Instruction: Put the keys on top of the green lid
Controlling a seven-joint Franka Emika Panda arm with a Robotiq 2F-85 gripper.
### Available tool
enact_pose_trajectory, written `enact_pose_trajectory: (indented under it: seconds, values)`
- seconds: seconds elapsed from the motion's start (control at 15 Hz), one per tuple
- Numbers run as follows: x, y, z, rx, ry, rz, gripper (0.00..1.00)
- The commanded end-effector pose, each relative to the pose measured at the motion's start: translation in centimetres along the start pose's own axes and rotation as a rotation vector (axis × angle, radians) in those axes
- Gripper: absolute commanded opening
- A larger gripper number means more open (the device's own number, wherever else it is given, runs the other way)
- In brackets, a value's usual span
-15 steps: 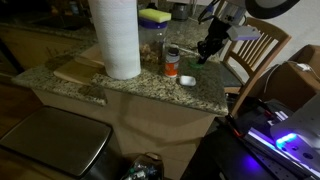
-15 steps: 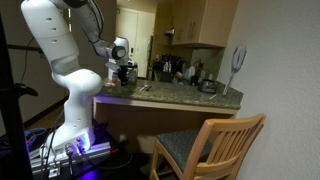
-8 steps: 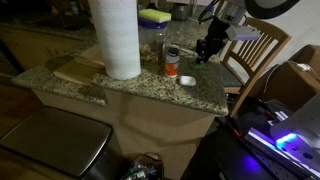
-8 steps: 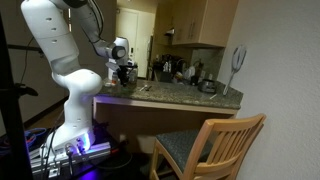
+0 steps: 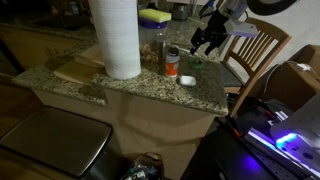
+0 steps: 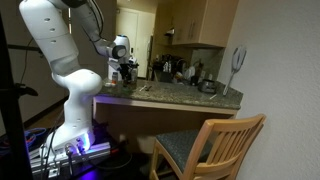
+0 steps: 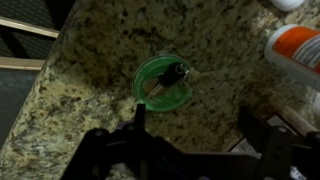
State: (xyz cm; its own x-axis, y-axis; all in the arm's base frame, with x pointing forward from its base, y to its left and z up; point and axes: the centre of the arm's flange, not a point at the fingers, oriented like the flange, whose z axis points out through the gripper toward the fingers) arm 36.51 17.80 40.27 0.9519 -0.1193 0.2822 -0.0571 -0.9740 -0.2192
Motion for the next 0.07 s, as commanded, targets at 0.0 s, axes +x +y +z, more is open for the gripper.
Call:
enact_pose_trajectory:
  seconds: [0.0]
  values:
    - [0.4,0.57,-1.03,0.03,0.008,0.022,1.0]
